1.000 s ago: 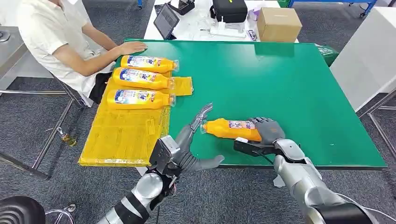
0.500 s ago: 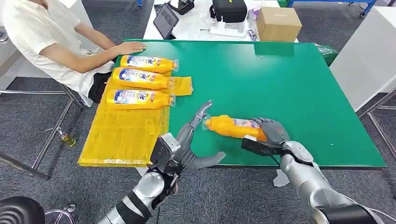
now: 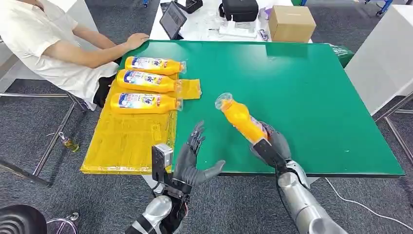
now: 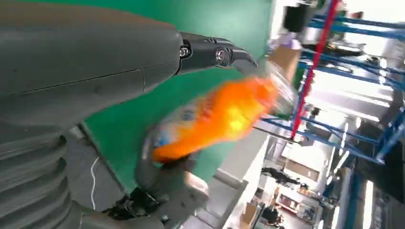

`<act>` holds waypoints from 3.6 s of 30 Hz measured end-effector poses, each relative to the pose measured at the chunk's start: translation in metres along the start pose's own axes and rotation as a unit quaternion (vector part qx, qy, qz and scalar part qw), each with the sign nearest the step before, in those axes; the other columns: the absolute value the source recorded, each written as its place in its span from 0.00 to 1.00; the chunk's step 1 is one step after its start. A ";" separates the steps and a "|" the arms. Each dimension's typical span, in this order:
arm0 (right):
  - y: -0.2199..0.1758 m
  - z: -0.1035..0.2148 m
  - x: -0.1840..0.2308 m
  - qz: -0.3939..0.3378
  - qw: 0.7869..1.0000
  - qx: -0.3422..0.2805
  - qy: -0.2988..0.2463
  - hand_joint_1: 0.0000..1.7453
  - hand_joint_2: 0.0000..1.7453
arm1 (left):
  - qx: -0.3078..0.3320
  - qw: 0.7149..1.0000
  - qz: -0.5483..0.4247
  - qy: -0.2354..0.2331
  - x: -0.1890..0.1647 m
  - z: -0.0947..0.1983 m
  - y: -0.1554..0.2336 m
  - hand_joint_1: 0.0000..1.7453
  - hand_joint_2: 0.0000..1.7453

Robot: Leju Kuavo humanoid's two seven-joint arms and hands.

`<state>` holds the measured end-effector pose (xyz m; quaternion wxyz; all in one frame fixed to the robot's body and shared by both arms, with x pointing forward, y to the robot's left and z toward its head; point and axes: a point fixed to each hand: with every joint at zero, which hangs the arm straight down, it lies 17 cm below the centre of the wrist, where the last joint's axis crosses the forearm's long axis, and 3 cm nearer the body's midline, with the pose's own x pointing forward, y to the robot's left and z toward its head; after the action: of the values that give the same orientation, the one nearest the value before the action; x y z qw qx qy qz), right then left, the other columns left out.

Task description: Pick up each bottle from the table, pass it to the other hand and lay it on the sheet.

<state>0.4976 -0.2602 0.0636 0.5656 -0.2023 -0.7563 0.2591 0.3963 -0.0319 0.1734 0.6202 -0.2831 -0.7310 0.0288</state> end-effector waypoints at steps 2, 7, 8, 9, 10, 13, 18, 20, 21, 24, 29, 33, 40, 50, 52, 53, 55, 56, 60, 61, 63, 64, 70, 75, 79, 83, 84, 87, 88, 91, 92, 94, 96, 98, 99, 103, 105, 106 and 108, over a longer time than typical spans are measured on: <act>-0.003 0.001 0.007 -0.018 1.000 -0.015 -0.005 1.00 1.00 | 0.003 1.000 0.008 0.006 -0.004 0.004 0.003 0.00 1.00; 0.003 0.004 0.032 -0.057 0.998 -0.023 -0.032 0.97 1.00 | -0.017 0.999 0.039 0.030 -0.012 0.010 -0.002 0.00 1.00; 0.008 0.005 0.039 -0.066 0.997 -0.019 -0.042 0.97 1.00 | -0.027 0.998 0.047 0.036 -0.013 0.012 -0.005 0.00 1.00; 0.013 0.007 0.047 -0.074 0.996 -0.015 -0.051 0.97 1.00 | -0.034 0.997 0.052 0.038 -0.013 0.013 -0.007 0.00 1.00; 0.019 0.009 0.056 -0.080 0.995 -0.011 -0.060 0.96 1.00 | -0.037 0.997 0.053 0.039 -0.013 0.013 -0.008 0.00 1.00; 0.037 0.014 0.079 -0.091 0.992 0.001 -0.082 0.92 1.00 | -0.040 0.997 0.055 0.041 -0.013 0.013 -0.009 0.00 1.00; 0.067 0.023 0.117 -0.110 0.987 0.028 -0.116 0.95 1.00 | 0.007 0.996 0.069 0.059 -0.016 0.005 0.009 0.00 1.00; 0.085 0.031 0.132 -0.122 0.983 0.044 -0.126 0.95 1.00 | 0.020 0.996 0.076 0.052 -0.010 -0.003 0.015 0.00 1.00; 0.092 0.034 0.138 -0.126 0.982 0.051 -0.130 0.95 1.00 | 0.022 0.995 0.078 0.050 -0.007 -0.005 0.015 0.00 1.00; 0.103 0.038 0.149 -0.135 0.979 0.059 -0.138 0.95 1.00 | 0.026 0.995 0.082 0.046 -0.004 -0.008 0.017 0.00 1.00; 0.109 0.041 0.156 -0.143 0.977 0.065 -0.142 0.96 1.00 | 0.032 0.995 0.086 0.044 -0.003 -0.010 0.019 0.00 1.00; 0.117 0.045 0.163 -0.144 0.976 0.072 -0.149 0.97 1.00 | 0.041 0.996 0.079 0.031 0.003 -0.013 0.023 0.00 1.00; 0.130 0.053 0.177 -0.163 0.970 0.091 -0.158 0.91 1.00 | 0.061 0.989 0.128 0.040 0.005 -0.018 0.028 0.08 1.00; 0.134 0.048 0.191 -0.191 0.960 0.112 -0.171 0.00 1.00 | 0.010 0.985 0.168 0.027 0.018 -0.018 0.018 1.00 1.00; 0.134 0.049 0.191 -0.195 0.959 0.115 -0.172 0.00 1.00 | -0.005 0.985 0.172 0.030 0.019 -0.018 0.015 1.00 1.00; 0.133 0.049 0.191 -0.198 0.958 0.114 -0.171 0.00 1.00 | -0.009 0.984 0.173 0.031 0.018 -0.017 0.014 1.00 1.00; 0.133 0.050 0.191 -0.200 0.958 0.114 -0.171 0.00 1.00 | -0.013 0.984 0.173 0.032 0.018 -0.017 0.014 1.00 1.00; 0.134 0.050 0.191 -0.201 0.958 0.114 -0.170 0.00 1.00 | -0.015 0.984 0.173 0.032 0.018 -0.018 0.014 1.00 1.00; 0.134 0.050 0.191 -0.204 0.957 0.115 -0.170 0.00 0.00 | -0.017 0.984 0.172 0.032 0.019 -0.018 0.014 1.00 1.00; 0.134 0.050 0.192 -0.203 0.957 0.114 -0.170 0.00 0.00 | -0.017 0.985 0.172 0.032 0.019 -0.018 0.014 1.00 1.00; 0.133 0.050 0.193 -0.202 0.958 0.112 -0.172 0.00 0.00 | -0.017 0.985 0.170 0.031 0.020 -0.019 0.015 1.00 1.00; 0.132 0.049 0.194 -0.202 0.958 0.110 -0.173 0.00 0.00 | -0.017 0.985 0.169 0.029 0.021 -0.020 0.015 1.00 1.00; 0.121 0.048 0.200 -0.187 0.964 0.063 -0.176 0.00 0.00 | 0.007 0.995 0.098 0.016 0.025 -0.030 0.026 1.00 1.00; 0.116 0.049 0.199 -0.178 0.968 0.042 -0.174 0.00 0.00 | 0.009 0.997 0.071 0.005 0.030 -0.035 0.026 0.93 1.00; 0.094 0.051 0.187 -0.124 0.978 -0.035 -0.162 0.00 0.00 | 0.012 1.000 -0.013 -0.024 0.039 -0.038 0.034 1.00 1.00; 0.073 0.063 0.166 -0.083 0.983 -0.088 -0.140 0.00 0.00 | 0.003 0.998 -0.060 -0.031 0.043 -0.035 0.049 1.00 1.00; 0.072 0.066 0.163 -0.082 0.983 -0.089 -0.137 0.00 0.00 | 0.003 0.997 -0.064 -0.031 0.044 -0.035 0.051 1.00 1.00; 0.069 0.070 0.158 -0.079 0.984 -0.091 -0.133 0.00 0.00 | 0.003 0.997 -0.071 -0.033 0.046 -0.034 0.057 1.00 1.00; 0.068 0.070 0.158 -0.079 0.984 -0.093 -0.132 0.00 0.00 | 0.003 0.997 -0.073 -0.033 0.046 -0.034 0.058 1.00 1.00; 0.066 0.072 0.157 -0.063 0.984 -0.093 -0.138 0.00 0.00 | 0.001 0.997 -0.077 -0.030 0.046 -0.033 0.060 1.00 1.00; 0.065 0.073 0.157 -0.053 0.984 -0.094 -0.142 0.00 0.00 | 0.001 0.996 -0.088 -0.034 0.048 -0.033 0.062 1.00 1.00; 0.060 0.075 0.155 -0.036 0.984 -0.099 -0.144 0.00 0.00 | 0.008 0.992 -0.119 -0.045 0.053 -0.033 0.069 1.00 1.00; 0.050 0.077 0.154 -0.005 0.983 -0.110 -0.149 0.00 0.00 | 0.022 0.981 -0.183 -0.054 0.059 -0.036 0.083 1.00 1.00; 0.031 0.076 0.147 0.013 0.981 -0.139 -0.138 0.00 0.00 | 0.025 0.968 -0.244 -0.059 0.062 -0.037 0.092 1.00 1.00; 0.016 0.076 0.142 0.015 0.978 -0.163 -0.127 0.00 0.00 | 0.017 0.954 -0.295 -0.057 0.061 -0.038 0.095 1.00 1.00; -0.052 0.078 0.122 0.019 0.961 -0.261 -0.086 0.00 0.00 | -0.027 0.893 -0.449 -0.024 0.044 -0.042 0.106 1.00 1.00; -0.070 0.083 0.111 0.014 0.955 -0.287 -0.068 0.00 0.00 | -0.046 0.866 -0.498 -0.002 0.035 -0.048 0.114 1.00 1.00; -0.073 0.085 0.108 0.009 0.954 -0.294 -0.063 0.00 0.00 | -0.058 0.851 -0.522 0.010 0.030 -0.051 0.117 1.00 1.00; -0.074 0.086 0.108 0.003 0.953 -0.298 -0.059 0.00 0.00 | -0.073 0.825 -0.560 0.020 0.025 -0.056 0.123 1.00 1.00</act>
<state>0.3840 -0.2676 0.1708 0.4335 -0.3484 -0.8304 0.0348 0.4928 0.0647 0.1598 0.5216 0.1304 -0.7513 -0.3828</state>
